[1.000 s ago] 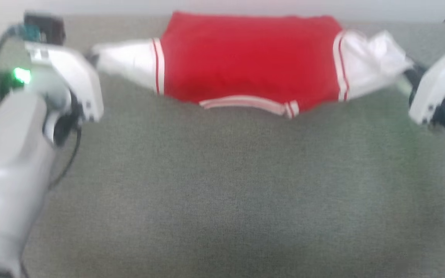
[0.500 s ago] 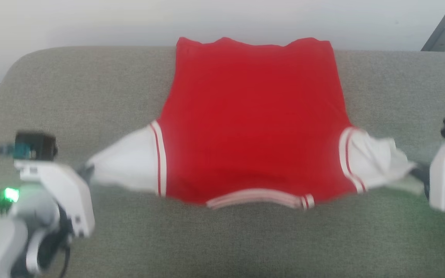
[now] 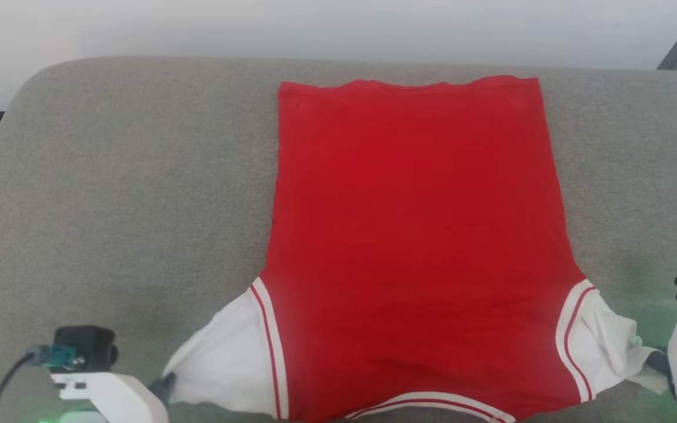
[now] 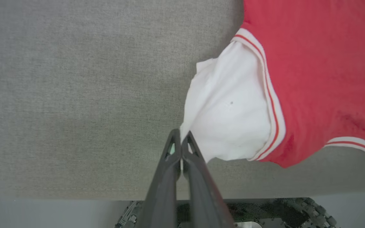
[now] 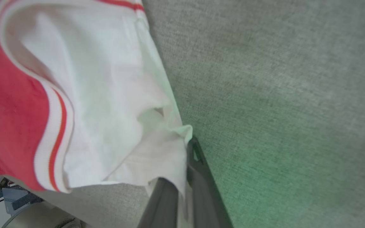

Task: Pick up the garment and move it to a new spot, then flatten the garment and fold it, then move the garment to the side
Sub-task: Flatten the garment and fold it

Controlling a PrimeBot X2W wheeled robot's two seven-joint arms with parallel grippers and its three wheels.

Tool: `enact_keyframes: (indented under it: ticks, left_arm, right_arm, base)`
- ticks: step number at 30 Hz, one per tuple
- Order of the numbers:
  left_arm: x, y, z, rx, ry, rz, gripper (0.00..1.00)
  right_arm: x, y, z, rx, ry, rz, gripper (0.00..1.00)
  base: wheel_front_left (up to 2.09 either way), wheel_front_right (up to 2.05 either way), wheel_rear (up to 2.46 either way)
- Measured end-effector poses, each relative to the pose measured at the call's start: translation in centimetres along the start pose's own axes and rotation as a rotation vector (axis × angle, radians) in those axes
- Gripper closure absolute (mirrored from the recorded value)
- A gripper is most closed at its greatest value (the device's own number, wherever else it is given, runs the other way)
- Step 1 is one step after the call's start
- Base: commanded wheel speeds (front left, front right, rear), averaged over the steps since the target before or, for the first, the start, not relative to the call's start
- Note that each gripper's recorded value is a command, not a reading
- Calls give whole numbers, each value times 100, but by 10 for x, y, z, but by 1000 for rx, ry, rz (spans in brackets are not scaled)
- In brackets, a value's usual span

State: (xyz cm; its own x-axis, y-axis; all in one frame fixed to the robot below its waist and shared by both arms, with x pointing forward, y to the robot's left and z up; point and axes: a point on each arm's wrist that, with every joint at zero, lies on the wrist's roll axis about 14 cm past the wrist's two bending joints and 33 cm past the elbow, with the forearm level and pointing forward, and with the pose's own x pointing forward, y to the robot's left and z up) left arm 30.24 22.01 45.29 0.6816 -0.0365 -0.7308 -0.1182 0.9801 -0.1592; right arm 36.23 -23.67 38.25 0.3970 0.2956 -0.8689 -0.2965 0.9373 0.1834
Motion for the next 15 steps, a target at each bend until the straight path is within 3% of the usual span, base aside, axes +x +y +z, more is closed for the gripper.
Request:
enact_keyframes:
  ticks: [4,6,7,8,15]
  left_arm:
    - [8,-4,-13,-29,15,-17,100]
    - [12,-5,-15,-24,16,-23,100]
    - [13,-6,-12,-27,5,-28,100]
    - [15,-7,-10,-27,-3,-32,100]
    - [17,-8,-11,-15,-11,-38,100]
  right_arm:
    - [19,-5,-5,8,-13,-40,100]
    - [26,-6,-7,1,-6,-59,57]
    - [28,-5,-7,0,-5,-63,4]
    - [30,-5,-7,1,-5,-67,0]
    - [23,6,11,-37,-24,-54,0]
  base:
    - [0,0,0]
    - [0,0,0]
    - [0,0,0]
    - [0,0,0]
    - [0,0,0]
